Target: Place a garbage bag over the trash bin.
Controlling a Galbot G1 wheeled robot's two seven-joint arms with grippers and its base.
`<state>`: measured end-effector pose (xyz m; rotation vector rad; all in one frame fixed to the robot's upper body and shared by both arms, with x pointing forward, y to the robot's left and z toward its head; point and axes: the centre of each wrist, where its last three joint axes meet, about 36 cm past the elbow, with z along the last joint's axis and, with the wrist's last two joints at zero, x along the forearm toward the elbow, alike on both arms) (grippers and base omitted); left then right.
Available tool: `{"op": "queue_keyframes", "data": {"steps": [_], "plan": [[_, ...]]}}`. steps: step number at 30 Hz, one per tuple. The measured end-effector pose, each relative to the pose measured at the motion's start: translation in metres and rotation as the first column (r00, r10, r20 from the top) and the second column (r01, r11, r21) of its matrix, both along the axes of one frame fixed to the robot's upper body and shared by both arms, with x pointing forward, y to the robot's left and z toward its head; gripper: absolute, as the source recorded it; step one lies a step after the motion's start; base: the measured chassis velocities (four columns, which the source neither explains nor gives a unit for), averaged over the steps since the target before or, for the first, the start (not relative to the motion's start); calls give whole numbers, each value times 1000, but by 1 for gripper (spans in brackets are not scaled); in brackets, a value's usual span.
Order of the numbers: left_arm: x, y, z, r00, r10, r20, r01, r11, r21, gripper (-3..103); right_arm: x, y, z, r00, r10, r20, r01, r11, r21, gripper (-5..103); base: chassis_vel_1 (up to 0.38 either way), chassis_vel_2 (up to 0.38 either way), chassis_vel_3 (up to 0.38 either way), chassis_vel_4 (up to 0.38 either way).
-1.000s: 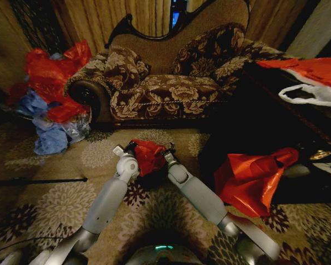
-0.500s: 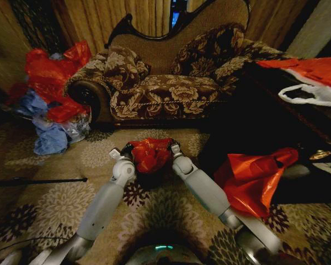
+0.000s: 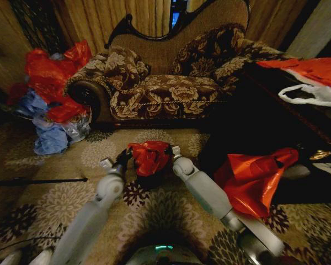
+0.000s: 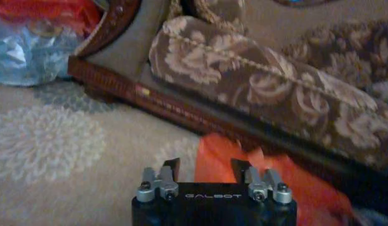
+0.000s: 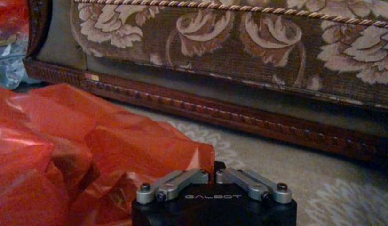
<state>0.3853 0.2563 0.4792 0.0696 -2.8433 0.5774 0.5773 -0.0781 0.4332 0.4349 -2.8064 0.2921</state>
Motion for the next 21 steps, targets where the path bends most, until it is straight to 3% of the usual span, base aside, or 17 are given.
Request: {"op": "queue_keyframes", "data": {"steps": [2,5,6,8,10,13,15,21], "plan": [[-11,-2,0,1000,-17,-17,18,1000,11,64,0,1,0,1000,3,0,-3,1000,0,0,0,0,0,0],[-33,-10,-10,991,-135,-16,136,986,94,75,-3,7,1,1000,20,4,-20,1000,1,0,0,0,0,0],[-33,-10,-10,991,-135,-16,136,986,94,75,-3,7,1,1000,20,4,-20,1000,1,0,0,0,0,0],[-35,-16,-20,979,-205,-7,204,967,153,86,-4,9,4,1000,28,10,-28,1000,-1,0,0,0,0,0],[-34,-18,-21,976,-216,-7,214,964,159,92,-4,9,4,1000,28,12,-28,1000,-1,0,0,0,0,0],[-26,-28,-20,972,-236,-5,234,960,157,96,-4,8,5,999,29,15,-29,1000,-4,0,0,0,0,0],[10,-47,-14,974,-227,19,220,958,184,100,-7,2,-1,998,36,44,-34,999,-36,0,0,0,0,0],[42,-55,-20,971,-237,18,227,947,227,100,-12,0,-6,997,44,61,-41,998,-53,0,0,0,0,0]]}}
